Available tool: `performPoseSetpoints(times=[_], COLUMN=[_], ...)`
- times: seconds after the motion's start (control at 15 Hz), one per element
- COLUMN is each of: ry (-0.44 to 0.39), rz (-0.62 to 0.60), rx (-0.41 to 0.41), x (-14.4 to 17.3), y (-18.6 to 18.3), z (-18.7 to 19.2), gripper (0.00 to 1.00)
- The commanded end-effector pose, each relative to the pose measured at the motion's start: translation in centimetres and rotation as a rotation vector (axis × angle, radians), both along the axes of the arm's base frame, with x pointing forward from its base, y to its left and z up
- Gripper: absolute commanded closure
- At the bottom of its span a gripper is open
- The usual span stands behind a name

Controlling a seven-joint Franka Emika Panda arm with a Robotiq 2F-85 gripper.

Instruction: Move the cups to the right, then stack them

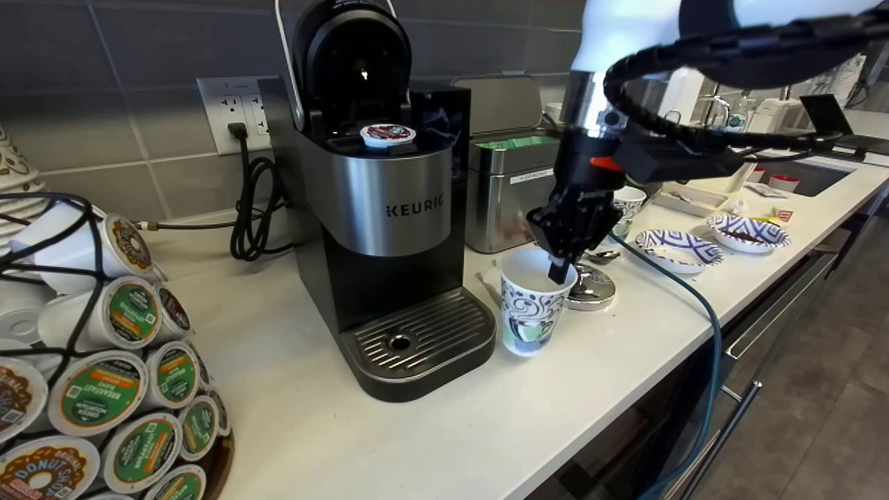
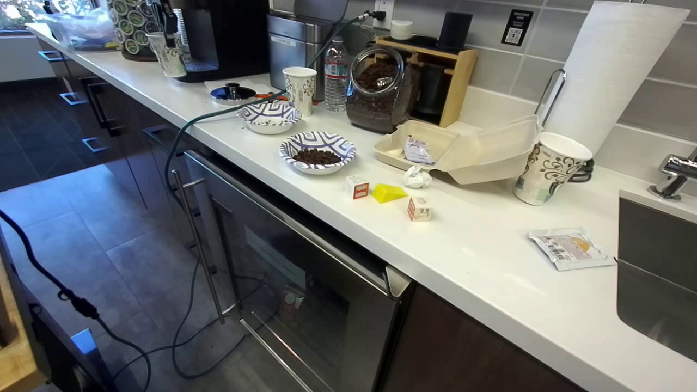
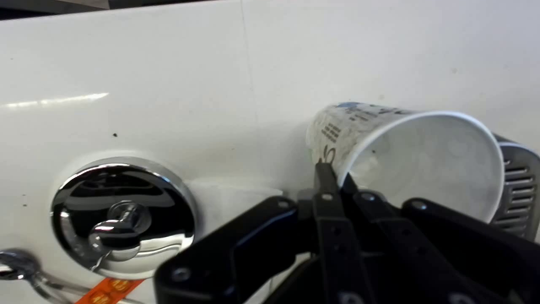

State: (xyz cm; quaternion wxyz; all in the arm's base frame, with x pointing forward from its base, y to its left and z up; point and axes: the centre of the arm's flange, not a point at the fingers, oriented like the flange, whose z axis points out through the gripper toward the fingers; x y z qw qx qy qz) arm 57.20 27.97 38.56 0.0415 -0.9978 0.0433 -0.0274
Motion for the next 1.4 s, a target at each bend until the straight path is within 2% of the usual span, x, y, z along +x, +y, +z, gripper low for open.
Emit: performPoseSetpoints(times=[0.0,0.2,0.33,0.4,0.47,0.6,0.73,0.8,1.2,1.33], ry=[-0.042,-0.050,-0.060,-0.063,-0.044,-0.056,-0.054,-0.064,-0.131,-0.162], rz=[-0.183,-0.335,-0.431,-0.433,-0.395,-0.431,-0.428,-0.469,-0.806,-0.896], rx=[0.038,0.073,0.123,0.150,0.099,0.122,0.126,0.109,0.022,-0.008], x=[-3.0,-3.9,-5.0,-4.5,-2.4,-3.2,-3.5,-3.2,0.4,1.8], y=[-7.6,-14.2,-19.1,-19.1,-17.6,-19.5,-19.2,-20.4,-33.0,-35.1], z=[3.9,6.2,7.9,8.3,7.5,8.6,8.6,8.9,10.9,11.3], gripper=[0.99,0.99,0.99,0.99,0.97,0.97,0.99,0.99,0.99,0.99])
